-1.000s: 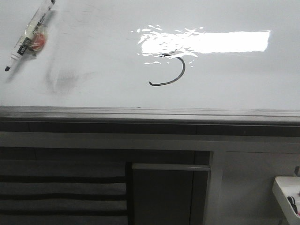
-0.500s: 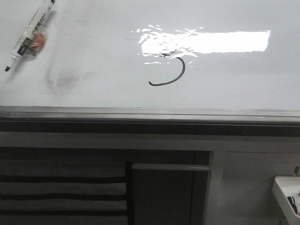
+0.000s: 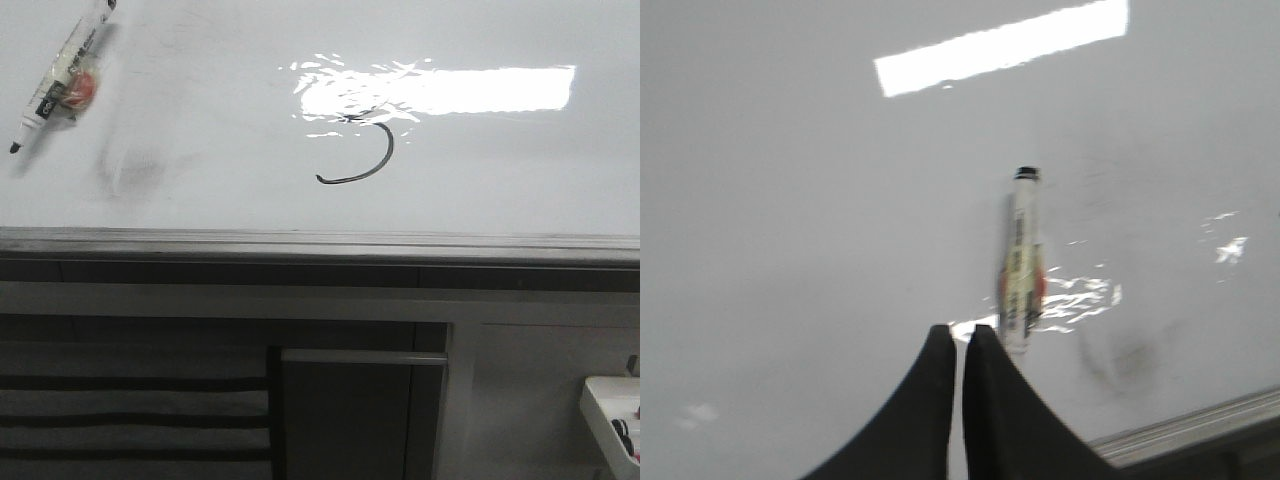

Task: Write number 3 on whiteboard

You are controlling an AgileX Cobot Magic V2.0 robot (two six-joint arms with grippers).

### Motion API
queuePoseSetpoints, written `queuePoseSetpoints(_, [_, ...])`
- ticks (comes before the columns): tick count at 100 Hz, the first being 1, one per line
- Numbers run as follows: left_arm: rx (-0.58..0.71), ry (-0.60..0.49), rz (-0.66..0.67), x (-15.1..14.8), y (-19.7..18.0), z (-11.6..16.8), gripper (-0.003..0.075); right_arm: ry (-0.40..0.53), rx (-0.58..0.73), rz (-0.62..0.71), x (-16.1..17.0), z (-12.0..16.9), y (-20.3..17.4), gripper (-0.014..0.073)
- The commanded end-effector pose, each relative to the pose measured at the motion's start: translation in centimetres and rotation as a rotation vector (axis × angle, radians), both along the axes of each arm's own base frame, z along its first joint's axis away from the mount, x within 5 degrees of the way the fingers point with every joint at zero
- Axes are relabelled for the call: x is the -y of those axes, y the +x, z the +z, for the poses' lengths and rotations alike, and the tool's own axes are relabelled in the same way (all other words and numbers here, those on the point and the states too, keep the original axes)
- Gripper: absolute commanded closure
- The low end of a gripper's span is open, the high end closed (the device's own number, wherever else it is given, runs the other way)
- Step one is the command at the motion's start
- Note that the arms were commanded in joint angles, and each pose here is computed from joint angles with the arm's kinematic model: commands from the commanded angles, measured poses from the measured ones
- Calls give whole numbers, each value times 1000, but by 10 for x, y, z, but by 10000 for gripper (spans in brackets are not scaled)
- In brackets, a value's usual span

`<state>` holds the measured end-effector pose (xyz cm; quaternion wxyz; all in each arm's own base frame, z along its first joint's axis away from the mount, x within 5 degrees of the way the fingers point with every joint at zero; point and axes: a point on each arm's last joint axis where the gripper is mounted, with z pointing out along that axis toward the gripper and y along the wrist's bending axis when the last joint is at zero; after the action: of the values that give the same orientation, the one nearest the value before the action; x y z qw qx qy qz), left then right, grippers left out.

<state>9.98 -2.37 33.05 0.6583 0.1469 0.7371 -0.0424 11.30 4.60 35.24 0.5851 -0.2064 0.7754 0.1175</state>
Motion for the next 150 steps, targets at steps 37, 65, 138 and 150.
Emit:
queuePoseSetpoints(37, [190, -169, 249, -22, -46, -101, 739, 41, 72, -33, 2, 14, 1, 674])
queuePoseSetpoints(65, [211, -103, 266, -24, -46, -120, 739, 40, 68, -33, 2, 14, 2, 674])
queuePoseSetpoints(138, [214, -118, 266, -24, -46, -120, 739, 42, 90, -46, 4, 12, -1, 674])
queuePoseSetpoints(150, [214, -118, 266, -24, -46, -120, 739, 77, 198, -168, 19, -6, -16, 674])
